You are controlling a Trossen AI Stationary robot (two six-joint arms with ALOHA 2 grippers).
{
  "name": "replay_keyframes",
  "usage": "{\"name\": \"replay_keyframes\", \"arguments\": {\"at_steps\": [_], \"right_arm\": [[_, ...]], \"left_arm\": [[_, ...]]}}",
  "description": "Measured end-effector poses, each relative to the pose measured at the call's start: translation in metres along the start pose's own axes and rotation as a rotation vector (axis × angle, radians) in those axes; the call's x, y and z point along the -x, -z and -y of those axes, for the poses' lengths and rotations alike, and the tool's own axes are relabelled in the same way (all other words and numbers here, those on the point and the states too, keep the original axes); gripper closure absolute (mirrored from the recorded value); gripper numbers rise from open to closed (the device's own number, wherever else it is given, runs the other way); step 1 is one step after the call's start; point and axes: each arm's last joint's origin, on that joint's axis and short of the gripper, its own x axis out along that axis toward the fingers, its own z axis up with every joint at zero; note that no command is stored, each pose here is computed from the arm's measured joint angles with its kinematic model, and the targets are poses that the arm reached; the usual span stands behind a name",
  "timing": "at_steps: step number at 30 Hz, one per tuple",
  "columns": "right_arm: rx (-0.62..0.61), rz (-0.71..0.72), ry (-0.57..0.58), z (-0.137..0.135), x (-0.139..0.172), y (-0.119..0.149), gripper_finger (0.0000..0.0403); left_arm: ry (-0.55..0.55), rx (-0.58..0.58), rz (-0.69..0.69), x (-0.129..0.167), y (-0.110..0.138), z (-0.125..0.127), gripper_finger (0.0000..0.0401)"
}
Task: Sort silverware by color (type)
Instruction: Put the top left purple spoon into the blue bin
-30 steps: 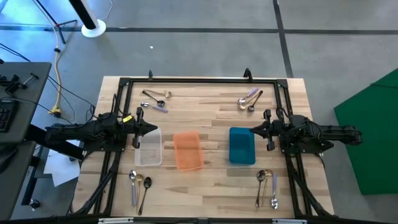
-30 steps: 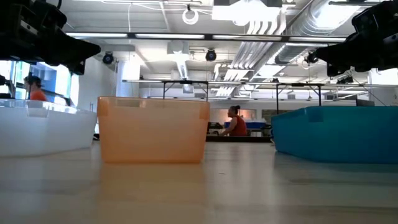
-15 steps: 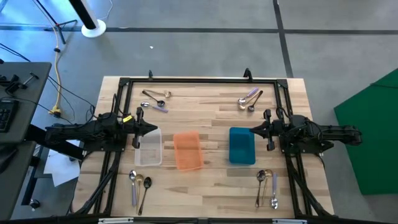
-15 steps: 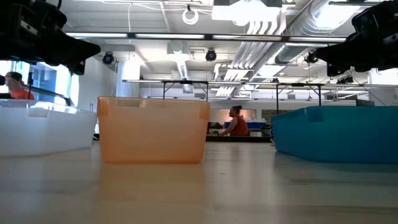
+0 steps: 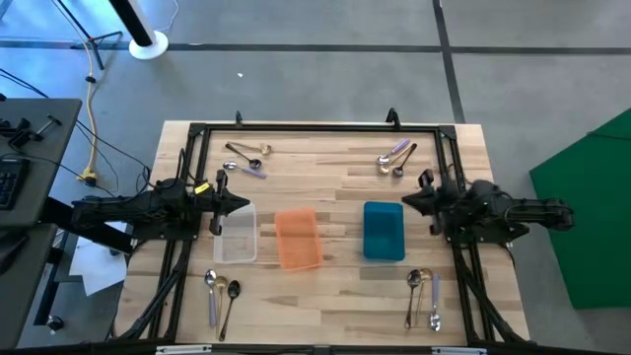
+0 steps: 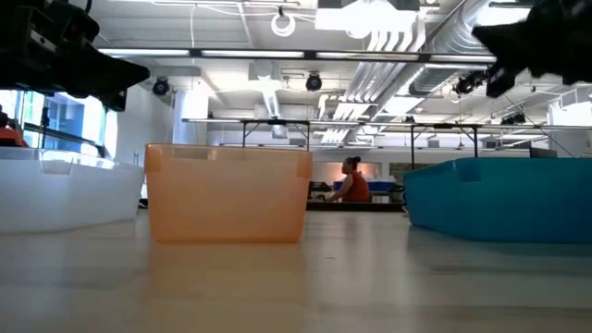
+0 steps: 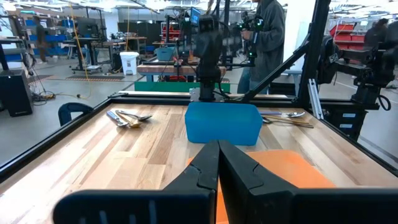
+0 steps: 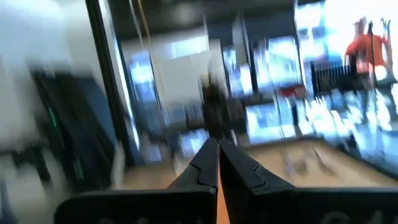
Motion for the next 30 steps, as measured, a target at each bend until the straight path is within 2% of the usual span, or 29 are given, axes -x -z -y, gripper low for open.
{"name": "replay_keyframes", "arguments": {"at_steps": [3,6,8,12,14,18,20,24,30], "right_arm": [[-0.075,0.241,-0.039,-0.004,0.003,-0.023,0.0402],[-0.092,0.47,-0.047,-0.007,0.01,-0.043,0.0402],[-0.107,0.546,-0.04,-0.008,0.014,-0.049,0.0402],[-0.122,0.539,-0.035,-0.009,0.013,-0.055,0.0402],[-0.171,0.512,-0.035,-0.008,0.011,-0.053,0.0402],[-0.269,0.544,0.07,-0.005,0.01,-0.053,0.0402],[-0.28,0.535,0.101,-0.004,0.007,-0.056,0.0402],[-0.239,0.492,0.117,-0.009,-0.009,-0.081,0.0402],[-0.082,0.192,0.23,-0.013,-0.053,-0.105,0.0402]], "left_arm": [[0.0,0.0,0.0,0.0,0.0,0.0,0.0401],[0.0,0.0,0.0,0.0,0.0,0.0,0.0401],[0.0,0.0,0.0,0.0,0.0,0.0,0.0401],[0.0,0.0,0.0,0.0,0.0,0.0,0.0401],[0.0,0.0,0.0,0.0,0.0,0.0,0.0401],[0.0,0.0,0.0,0.0,0.0,0.0,0.0401],[0.0,0.0,0.0,0.0,0.0,0.0,0.0401],[0.0,0.0,0.0,0.0,0.0,0.0,0.0401],[0.0,0.0,0.0,0.0,0.0,0.0,0.0401]]}}
